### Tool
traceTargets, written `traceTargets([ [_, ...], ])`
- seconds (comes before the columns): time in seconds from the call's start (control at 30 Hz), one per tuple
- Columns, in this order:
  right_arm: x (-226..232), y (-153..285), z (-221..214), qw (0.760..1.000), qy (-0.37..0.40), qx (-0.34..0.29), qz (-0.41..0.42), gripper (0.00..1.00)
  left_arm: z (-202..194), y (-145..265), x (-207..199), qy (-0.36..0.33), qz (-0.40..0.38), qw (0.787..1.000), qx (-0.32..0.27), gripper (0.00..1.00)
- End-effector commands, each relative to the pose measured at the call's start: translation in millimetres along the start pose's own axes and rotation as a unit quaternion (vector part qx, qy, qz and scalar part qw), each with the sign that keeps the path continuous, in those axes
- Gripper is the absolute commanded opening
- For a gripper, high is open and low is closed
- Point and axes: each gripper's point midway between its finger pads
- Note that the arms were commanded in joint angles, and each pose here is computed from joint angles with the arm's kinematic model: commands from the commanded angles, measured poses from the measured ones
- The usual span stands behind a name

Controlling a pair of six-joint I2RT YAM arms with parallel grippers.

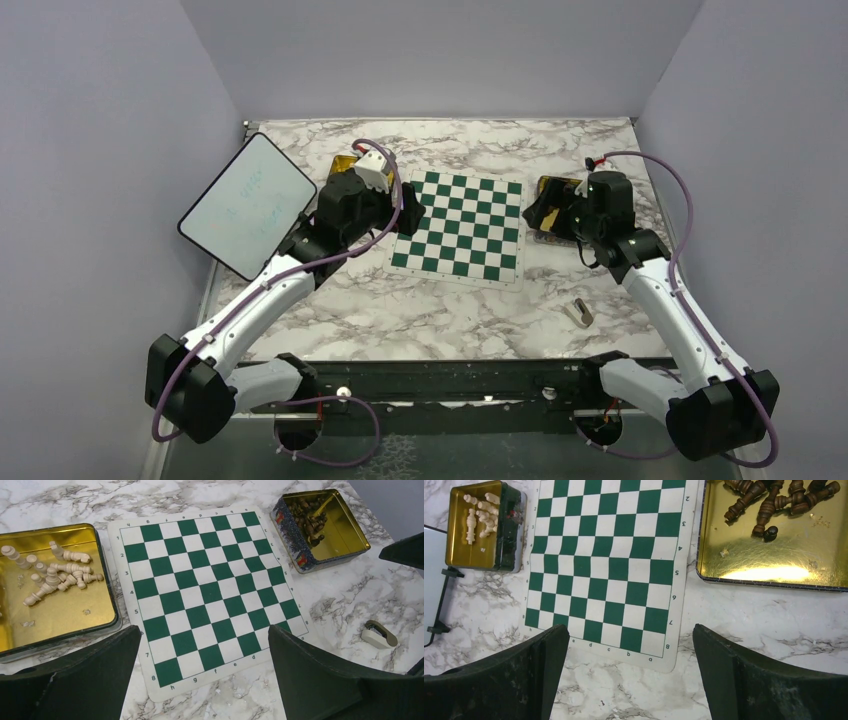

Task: Set up the chess pieces on the board
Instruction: Pick up the chess piece from the storage box.

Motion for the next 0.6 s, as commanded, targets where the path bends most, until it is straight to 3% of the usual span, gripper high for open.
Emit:
traceTargets([
  [0.0,4.7,-0.9,7.5,1.0,-0.007,-0.012,0.007,1.0,7.0,5.4,1.1,-0.012,0.007,1.0,-0.016,0.99],
  [0.33,-9.3,-16.3,37.6,0.997,-0.015,-0.049,-0.053,1.0,6.3,8.4,-1.4,-0.012,0.004,1.0,-0.017,0.99],
  [0.47,-33.9,-24.9,54.9,0.988,-0.015,-0.074,-0.131,1.0,6.2,8.9,-2.5,-0.011,0.002,1.0,-0.018,0.99],
  [0.57,-43.7,-39.9,57.1,0.985,0.026,-0.066,-0.156,0.99,6.7,9.8,-3.0,-0.011,0.002,1.0,-0.019,0.99],
])
Point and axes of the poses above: each gripper's point midway between its finger pads, its own y axis back along the fingers, its own x axis along the line the jaws close on, z = x × y, and after that the axes turned 3 degrees about y, right-handed
